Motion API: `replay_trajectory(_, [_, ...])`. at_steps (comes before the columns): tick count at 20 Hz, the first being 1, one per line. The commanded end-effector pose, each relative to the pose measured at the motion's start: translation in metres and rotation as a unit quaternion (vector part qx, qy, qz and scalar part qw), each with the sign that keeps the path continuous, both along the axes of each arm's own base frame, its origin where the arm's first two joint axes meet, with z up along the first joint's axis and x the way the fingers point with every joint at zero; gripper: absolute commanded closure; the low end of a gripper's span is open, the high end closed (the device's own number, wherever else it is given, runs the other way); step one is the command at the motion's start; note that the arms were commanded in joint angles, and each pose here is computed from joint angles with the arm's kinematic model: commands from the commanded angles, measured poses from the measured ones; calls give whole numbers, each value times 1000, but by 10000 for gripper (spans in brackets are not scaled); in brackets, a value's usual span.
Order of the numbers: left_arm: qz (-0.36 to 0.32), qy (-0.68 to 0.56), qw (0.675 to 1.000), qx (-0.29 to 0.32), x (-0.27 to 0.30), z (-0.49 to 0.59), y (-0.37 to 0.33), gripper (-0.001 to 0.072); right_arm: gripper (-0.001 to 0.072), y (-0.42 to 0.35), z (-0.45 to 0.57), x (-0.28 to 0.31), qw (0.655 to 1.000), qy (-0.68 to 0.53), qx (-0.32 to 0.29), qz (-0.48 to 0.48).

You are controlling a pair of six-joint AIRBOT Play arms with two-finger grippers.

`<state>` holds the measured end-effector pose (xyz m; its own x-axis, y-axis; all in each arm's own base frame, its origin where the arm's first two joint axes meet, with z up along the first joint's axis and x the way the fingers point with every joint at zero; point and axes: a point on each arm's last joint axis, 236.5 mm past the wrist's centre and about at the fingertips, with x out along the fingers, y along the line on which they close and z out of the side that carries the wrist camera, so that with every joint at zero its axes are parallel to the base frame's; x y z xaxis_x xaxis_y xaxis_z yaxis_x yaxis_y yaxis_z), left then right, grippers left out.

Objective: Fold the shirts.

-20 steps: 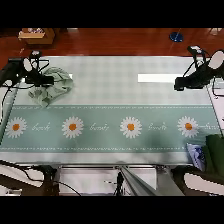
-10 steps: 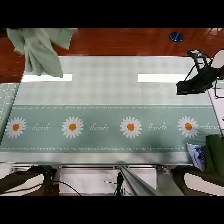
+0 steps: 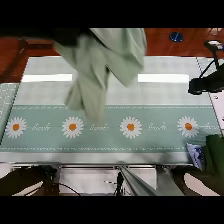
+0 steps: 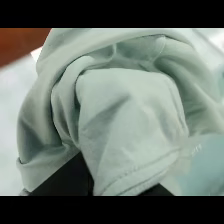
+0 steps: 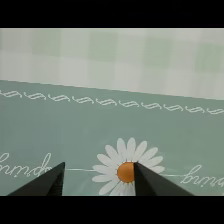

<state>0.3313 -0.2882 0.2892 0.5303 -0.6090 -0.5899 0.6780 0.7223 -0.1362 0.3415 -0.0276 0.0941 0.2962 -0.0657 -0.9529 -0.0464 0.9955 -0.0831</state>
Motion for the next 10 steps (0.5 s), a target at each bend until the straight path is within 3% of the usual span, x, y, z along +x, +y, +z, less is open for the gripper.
replay_trajectory(1, [-80, 105, 988, 81, -32, -115, -66, 687, 224, -2, 11, -6, 1000, -11, -5, -1])
replay_trajectory(5, [-109, 194, 961, 166, -46, -251, -102, 677, 224, -2, 11, -6, 1000, -10, -5, -1])
replay_trajectory(9, [-100, 176, 964, 171, -12, -233, -81, 215, 224, -2, 11, -6, 1000, -10, -5, 1])
replay_trajectory(10, [-81, 162, 969, 171, 4, -212, -61, 186, 223, -1, 11, -6, 1000, -10, -4, 1])
